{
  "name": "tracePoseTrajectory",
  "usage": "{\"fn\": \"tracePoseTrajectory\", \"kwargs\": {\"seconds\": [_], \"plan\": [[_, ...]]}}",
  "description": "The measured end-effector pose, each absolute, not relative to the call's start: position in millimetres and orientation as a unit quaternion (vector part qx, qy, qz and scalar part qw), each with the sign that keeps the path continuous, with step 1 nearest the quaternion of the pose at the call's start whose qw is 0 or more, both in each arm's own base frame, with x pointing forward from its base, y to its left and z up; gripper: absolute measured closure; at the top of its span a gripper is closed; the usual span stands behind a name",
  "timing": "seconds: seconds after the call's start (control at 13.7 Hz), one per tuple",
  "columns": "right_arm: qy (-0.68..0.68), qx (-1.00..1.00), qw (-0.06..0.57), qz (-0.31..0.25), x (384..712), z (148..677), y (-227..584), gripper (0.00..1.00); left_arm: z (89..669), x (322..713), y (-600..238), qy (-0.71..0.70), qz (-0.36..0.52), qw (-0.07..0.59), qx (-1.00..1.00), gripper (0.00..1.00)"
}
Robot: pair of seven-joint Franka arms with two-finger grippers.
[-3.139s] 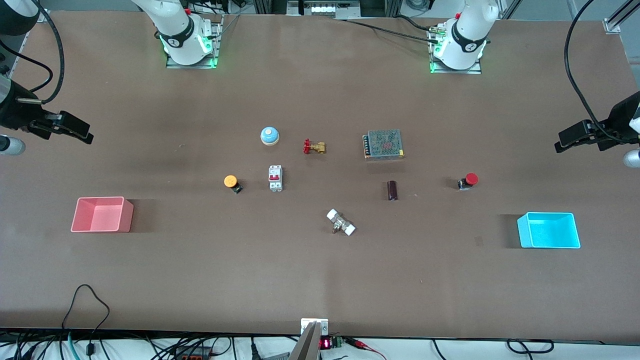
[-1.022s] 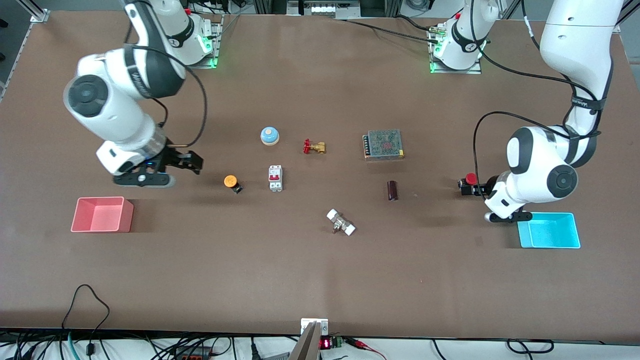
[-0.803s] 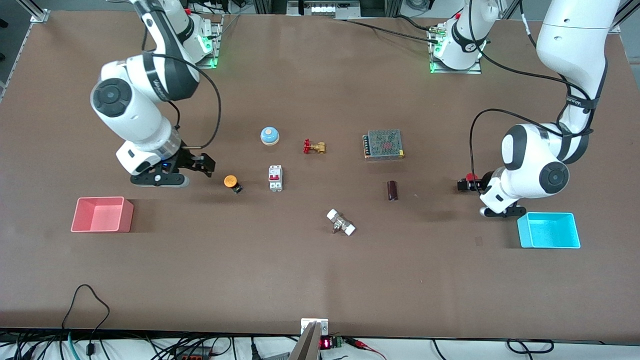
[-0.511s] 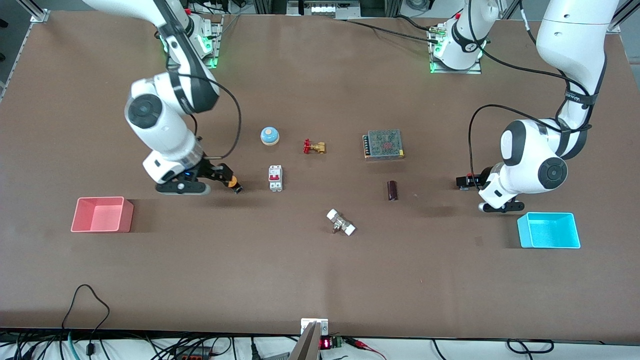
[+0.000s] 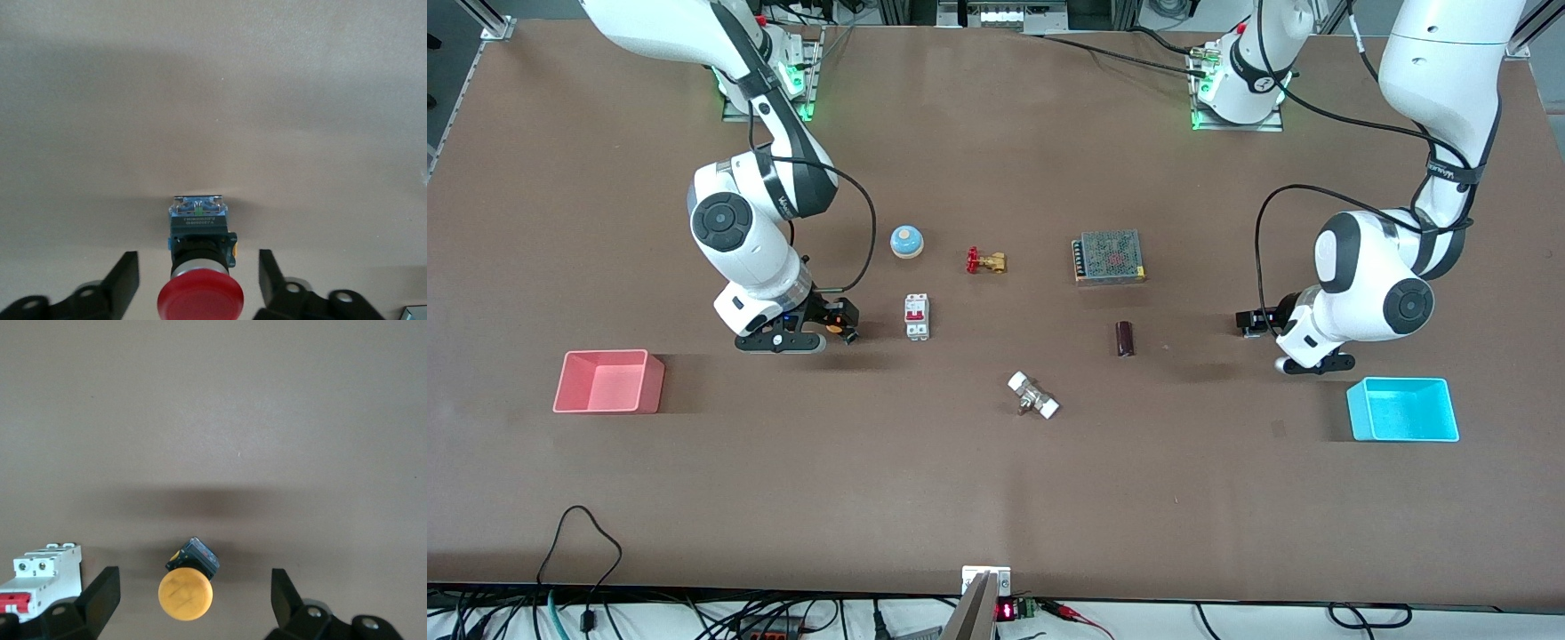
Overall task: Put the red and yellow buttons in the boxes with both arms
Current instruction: 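Grasp the yellow button with the right gripper while the left gripper grasps the red button, then carry the yellow button to the pink box while the left gripper carries red to cyan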
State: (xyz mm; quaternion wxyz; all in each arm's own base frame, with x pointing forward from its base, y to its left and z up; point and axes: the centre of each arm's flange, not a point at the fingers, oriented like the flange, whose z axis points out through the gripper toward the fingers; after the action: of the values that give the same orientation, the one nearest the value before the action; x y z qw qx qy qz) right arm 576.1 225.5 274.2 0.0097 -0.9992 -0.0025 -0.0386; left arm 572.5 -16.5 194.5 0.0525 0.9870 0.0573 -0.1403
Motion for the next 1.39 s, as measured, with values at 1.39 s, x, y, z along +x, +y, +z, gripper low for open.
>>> {"fn": "tracePoseTrajectory", "kwargs": {"seconds": [1.39], "plan": [[-0.016,-1.0,0.005,-0.021,560.6,221.5,236.7,0.08,320.2,611.0,116.8,0.09,0.0,0.019,0.996,0.59]]}}
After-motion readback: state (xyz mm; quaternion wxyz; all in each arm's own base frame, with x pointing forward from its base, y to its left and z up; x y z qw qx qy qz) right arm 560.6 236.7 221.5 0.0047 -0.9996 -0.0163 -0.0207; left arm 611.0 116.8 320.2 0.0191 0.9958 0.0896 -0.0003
